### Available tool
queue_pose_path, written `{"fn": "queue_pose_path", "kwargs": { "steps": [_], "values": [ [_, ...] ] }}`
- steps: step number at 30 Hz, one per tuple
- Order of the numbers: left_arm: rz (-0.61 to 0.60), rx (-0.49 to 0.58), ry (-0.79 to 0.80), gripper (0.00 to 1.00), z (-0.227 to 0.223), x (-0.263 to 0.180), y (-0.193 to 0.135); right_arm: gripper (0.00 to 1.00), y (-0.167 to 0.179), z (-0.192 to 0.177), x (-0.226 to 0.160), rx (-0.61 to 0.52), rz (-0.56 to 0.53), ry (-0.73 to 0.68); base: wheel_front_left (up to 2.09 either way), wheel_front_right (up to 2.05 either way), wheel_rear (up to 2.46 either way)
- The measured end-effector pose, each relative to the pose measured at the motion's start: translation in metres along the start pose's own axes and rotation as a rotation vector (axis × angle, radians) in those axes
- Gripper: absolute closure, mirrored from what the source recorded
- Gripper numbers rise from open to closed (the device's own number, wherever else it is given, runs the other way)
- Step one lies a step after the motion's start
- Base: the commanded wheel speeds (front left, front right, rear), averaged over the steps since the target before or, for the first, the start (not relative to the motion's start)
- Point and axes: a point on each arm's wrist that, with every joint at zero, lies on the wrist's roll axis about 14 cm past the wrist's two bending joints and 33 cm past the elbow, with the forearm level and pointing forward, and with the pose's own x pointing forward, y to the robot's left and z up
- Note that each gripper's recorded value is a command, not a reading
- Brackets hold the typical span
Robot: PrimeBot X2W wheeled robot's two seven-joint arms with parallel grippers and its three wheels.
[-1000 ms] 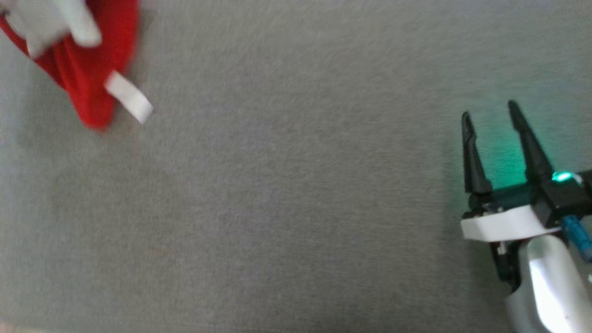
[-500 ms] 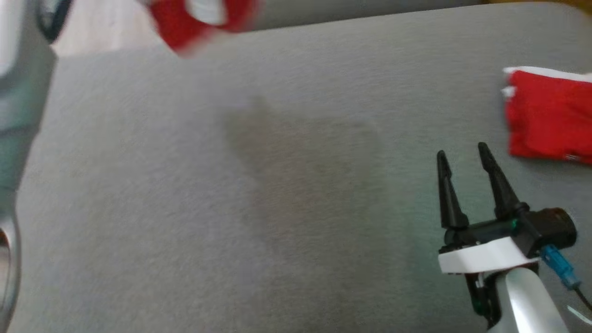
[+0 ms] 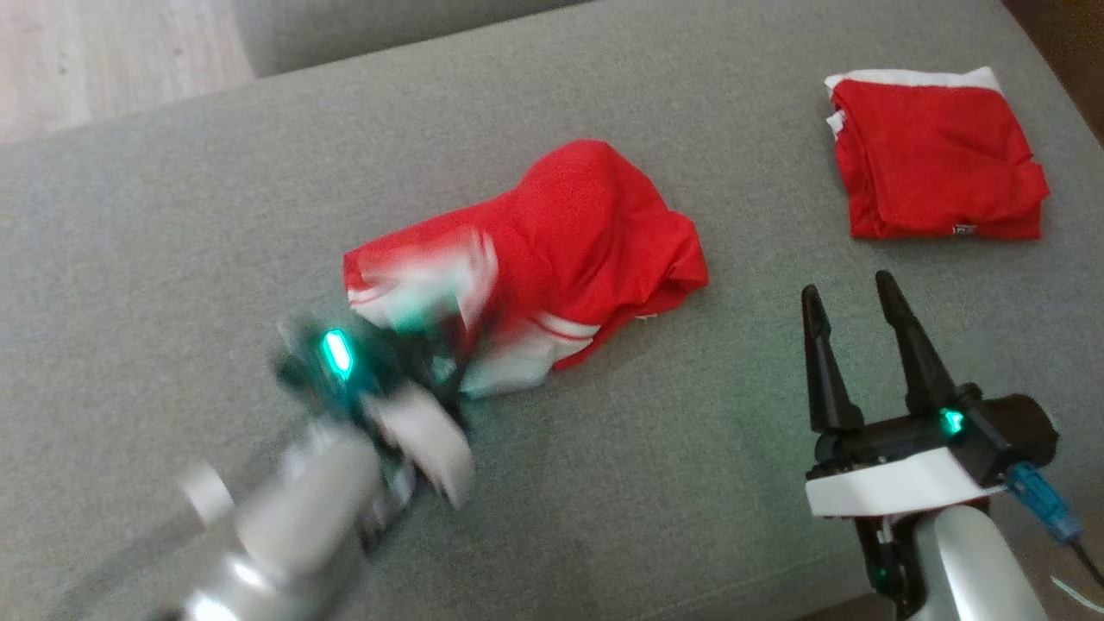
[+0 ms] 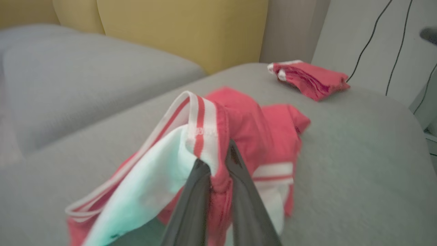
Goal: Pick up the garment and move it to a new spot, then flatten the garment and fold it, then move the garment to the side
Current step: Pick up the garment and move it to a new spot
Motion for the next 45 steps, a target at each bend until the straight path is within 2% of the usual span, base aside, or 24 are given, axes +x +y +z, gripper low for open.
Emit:
{"fn": "queue_pose_path", "kwargs": {
  "steps": [1,2,5,8,10,11,16,22,27,30,34,45],
  "values": [
    [-0.003,-0.040,0.025,0.70,-0.019,-0.003,-0.012,0.00,0.000,-0.004,-0.001,0.004,-0.001,0.013,0.00,0.00,0.00],
    [0.016,-0.078,0.040,0.00,-0.032,-0.005,-0.019,0.00,0.001,-0.007,-0.001,0.011,0.000,0.022,0.00,0.00,0.00],
    [0.107,-0.132,0.008,0.00,-0.032,-0.007,-0.020,0.00,0.006,-0.013,-0.002,0.028,0.012,0.038,0.00,0.00,0.00],
    [0.229,-0.169,-0.141,0.00,0.011,-0.014,-0.003,0.00,0.005,-0.018,-0.005,0.035,0.007,0.053,0.00,0.00,0.00],
    [0.285,-0.174,-0.201,0.00,0.024,-0.031,0.000,0.00,0.008,-0.019,-0.008,0.041,0.013,0.054,0.00,0.00,0.00],
    [0.355,-0.197,-0.209,0.00,0.017,-0.056,0.000,0.00,0.010,-0.018,-0.011,0.046,0.020,0.050,0.00,0.00,0.00],
    [0.570,-0.269,-0.222,0.00,-0.005,-0.127,0.008,0.00,0.011,-0.017,-0.020,0.053,0.025,0.046,0.00,0.00,0.00],
    [0.813,-0.185,-0.363,0.00,0.023,-0.206,0.039,0.00,0.025,0.000,-0.019,0.051,0.076,-0.006,0.00,0.00,0.00],
    [0.901,-0.121,-0.402,0.00,0.030,-0.245,0.034,0.00,0.039,0.007,-0.026,0.051,0.125,-0.028,0.00,0.00,0.00],
    [0.917,-0.090,-0.375,0.00,0.022,-0.256,0.024,0.00,0.050,0.012,-0.033,0.054,0.159,-0.043,0.00,0.00,0.00],
    [0.919,-0.093,-0.368,0.00,0.019,-0.257,0.021,0.00,0.059,0.016,-0.037,0.061,0.184,-0.054,0.00,0.00,0.00],
    [0.892,-0.080,-0.352,0.00,0.018,-0.247,0.017,0.00,0.056,0.016,-0.040,0.061,0.171,-0.054,0.00,0.00,0.00]
  ]
}}
